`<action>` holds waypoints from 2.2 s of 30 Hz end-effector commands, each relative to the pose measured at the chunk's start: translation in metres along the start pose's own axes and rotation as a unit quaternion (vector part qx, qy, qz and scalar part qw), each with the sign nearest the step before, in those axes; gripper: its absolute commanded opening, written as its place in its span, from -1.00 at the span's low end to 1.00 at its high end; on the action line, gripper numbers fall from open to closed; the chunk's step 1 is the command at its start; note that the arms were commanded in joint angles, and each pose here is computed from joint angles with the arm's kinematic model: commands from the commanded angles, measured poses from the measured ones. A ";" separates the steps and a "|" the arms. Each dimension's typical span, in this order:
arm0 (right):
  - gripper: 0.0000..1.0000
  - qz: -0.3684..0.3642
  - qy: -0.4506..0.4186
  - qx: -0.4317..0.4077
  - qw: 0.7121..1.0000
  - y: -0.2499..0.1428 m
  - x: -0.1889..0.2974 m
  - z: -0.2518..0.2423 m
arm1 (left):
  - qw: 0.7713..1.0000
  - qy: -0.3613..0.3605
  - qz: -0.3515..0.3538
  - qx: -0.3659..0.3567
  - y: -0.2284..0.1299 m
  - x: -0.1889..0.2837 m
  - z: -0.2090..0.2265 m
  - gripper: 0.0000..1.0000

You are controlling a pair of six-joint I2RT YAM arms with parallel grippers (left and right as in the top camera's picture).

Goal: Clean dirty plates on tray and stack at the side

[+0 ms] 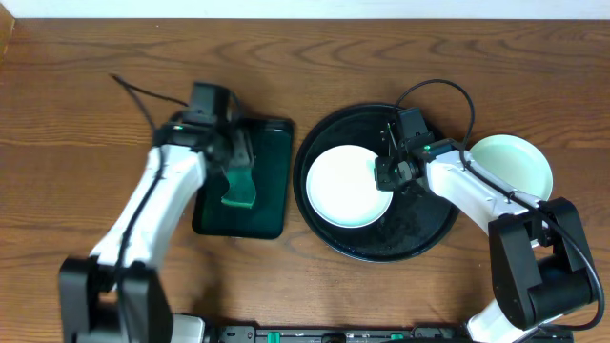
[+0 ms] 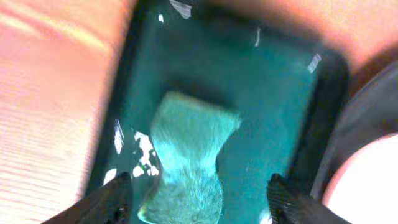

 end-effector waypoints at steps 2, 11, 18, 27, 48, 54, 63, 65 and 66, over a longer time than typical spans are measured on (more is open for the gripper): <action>-0.41 -0.004 0.013 0.004 1.000 -0.001 0.004 0.005 | 0.993 0.023 -0.108 0.035 0.034 0.054 0.024 0.53; -0.16 -0.004 0.010 0.004 1.000 -0.001 0.004 0.005 | 0.988 0.043 -0.129 0.070 0.041 0.065 0.049 0.56; -0.13 -0.002 0.008 0.004 1.000 -0.002 0.004 0.004 | 0.988 0.043 -0.129 0.070 0.041 0.065 0.049 0.56; -0.12 -0.001 0.002 0.004 1.000 -0.003 0.003 0.003 | 0.988 0.043 -0.129 0.070 0.041 0.065 0.049 0.57; -0.13 -0.007 -0.017 0.004 1.000 -0.005 0.000 -0.002 | 0.988 0.043 -0.129 0.070 0.041 0.065 0.049 0.57; -0.23 -0.009 -0.017 0.004 1.000 -0.004 0.000 -0.001 | 0.988 0.043 -0.129 0.070 0.041 0.065 0.049 0.57; -0.88 -0.008 -0.015 0.004 1.000 -0.004 0.000 -0.001 | 0.988 0.043 -0.129 0.070 0.041 0.065 0.049 0.57; -0.95 -0.008 -0.015 0.004 1.000 -0.004 0.000 -0.001 | 0.988 0.043 -0.129 0.070 0.041 0.065 0.049 0.57; -0.97 -0.008 -0.015 0.004 1.000 -0.004 0.000 -0.001 | 0.988 0.043 -0.129 0.070 0.041 0.065 0.049 0.57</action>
Point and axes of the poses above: each gripper's point midway between its finger pads, its own x axis back along the fingers, its own z axis along the line the jaws close on, y = z × x, the point moved 8 cm from there along x, back along the fingers, and after that the axes turned 2 degrees about x, right-handed, at the moved point
